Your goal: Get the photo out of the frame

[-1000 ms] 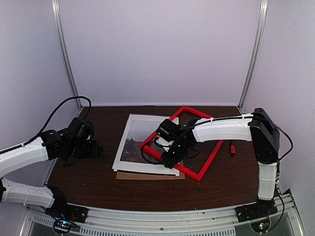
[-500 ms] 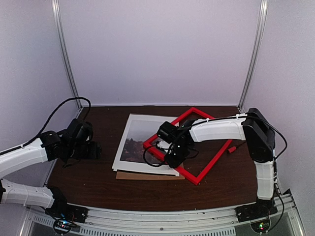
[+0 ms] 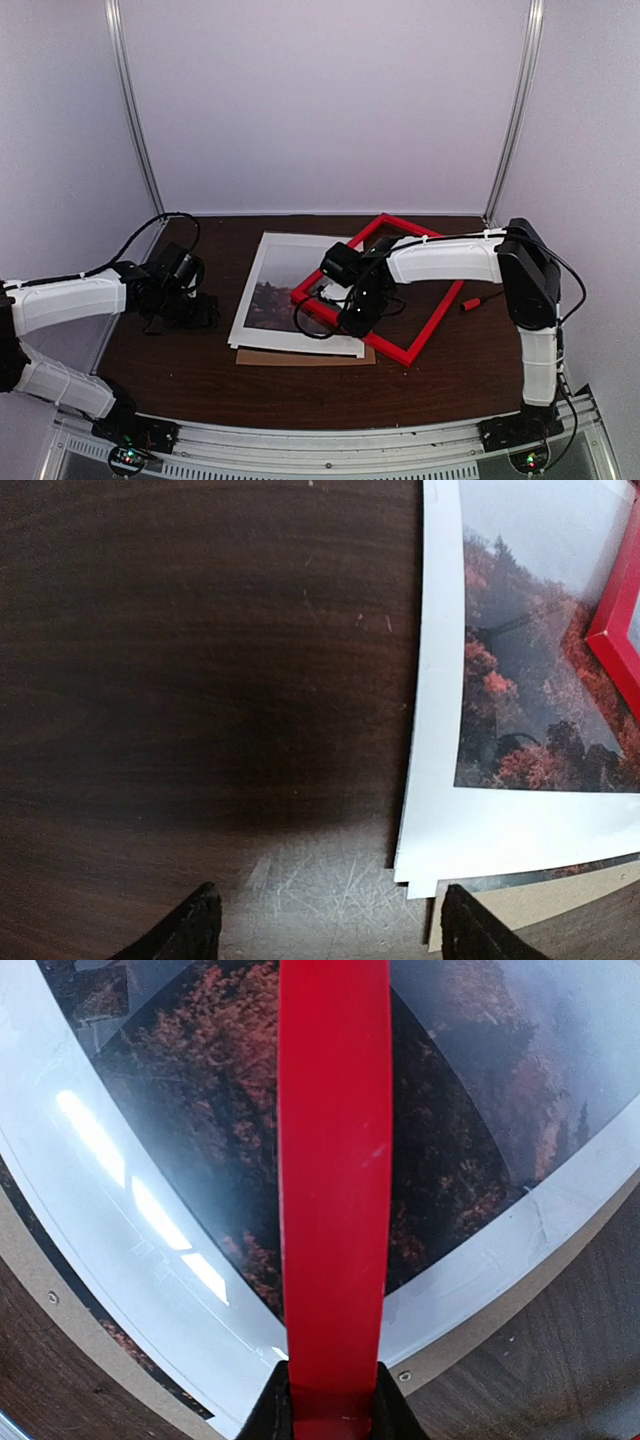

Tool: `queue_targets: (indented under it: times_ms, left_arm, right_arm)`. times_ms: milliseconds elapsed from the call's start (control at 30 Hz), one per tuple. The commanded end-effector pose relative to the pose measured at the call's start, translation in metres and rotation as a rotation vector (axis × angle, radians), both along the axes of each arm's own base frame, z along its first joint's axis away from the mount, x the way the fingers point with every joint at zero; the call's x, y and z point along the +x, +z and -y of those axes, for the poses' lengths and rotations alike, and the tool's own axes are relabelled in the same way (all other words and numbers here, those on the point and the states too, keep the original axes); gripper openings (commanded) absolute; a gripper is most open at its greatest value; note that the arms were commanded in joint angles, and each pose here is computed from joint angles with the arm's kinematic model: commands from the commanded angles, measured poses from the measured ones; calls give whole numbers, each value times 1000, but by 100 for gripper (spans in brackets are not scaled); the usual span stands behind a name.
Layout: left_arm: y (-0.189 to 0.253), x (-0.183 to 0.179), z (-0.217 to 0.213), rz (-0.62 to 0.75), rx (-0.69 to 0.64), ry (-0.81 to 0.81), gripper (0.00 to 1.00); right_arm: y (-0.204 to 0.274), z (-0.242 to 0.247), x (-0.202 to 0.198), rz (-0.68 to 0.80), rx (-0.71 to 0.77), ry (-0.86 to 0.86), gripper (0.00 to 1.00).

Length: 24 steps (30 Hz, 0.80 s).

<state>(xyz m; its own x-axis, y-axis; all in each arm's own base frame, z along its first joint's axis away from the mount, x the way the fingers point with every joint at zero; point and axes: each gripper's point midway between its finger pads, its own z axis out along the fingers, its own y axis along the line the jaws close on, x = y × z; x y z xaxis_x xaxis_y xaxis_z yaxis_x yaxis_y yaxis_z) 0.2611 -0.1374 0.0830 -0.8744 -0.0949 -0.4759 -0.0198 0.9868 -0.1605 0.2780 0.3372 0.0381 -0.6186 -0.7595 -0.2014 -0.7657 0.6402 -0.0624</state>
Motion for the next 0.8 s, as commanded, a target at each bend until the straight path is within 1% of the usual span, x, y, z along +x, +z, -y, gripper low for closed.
queue_targets:
  times_ms: [0, 233, 367, 433, 500, 767]
  left_arm:
    - [-12, 6, 23, -76, -133, -52, 74]
    - [-32, 12, 38, -188, -147, -76, 68]
    - [-39, 15, 45, -227, -175, -81, 63]
    - [-41, 15, 47, -245, -183, -85, 61]
    - [-43, 16, 49, -261, -189, -89, 60]
    - [-53, 16, 53, -314, -223, -94, 56]
  right_arm:
    - [32, 23, 32, 143, -47, -47, 0]
    - [33, 42, 45, 142, -36, -101, 0]
    - [32, 39, 45, 102, 31, -108, 0]
    - [31, 31, 42, 75, 79, -80, 0]
    - [27, 27, 38, 53, 94, -61, 0]
    - [6, 29, 42, 12, 78, -72, 0]
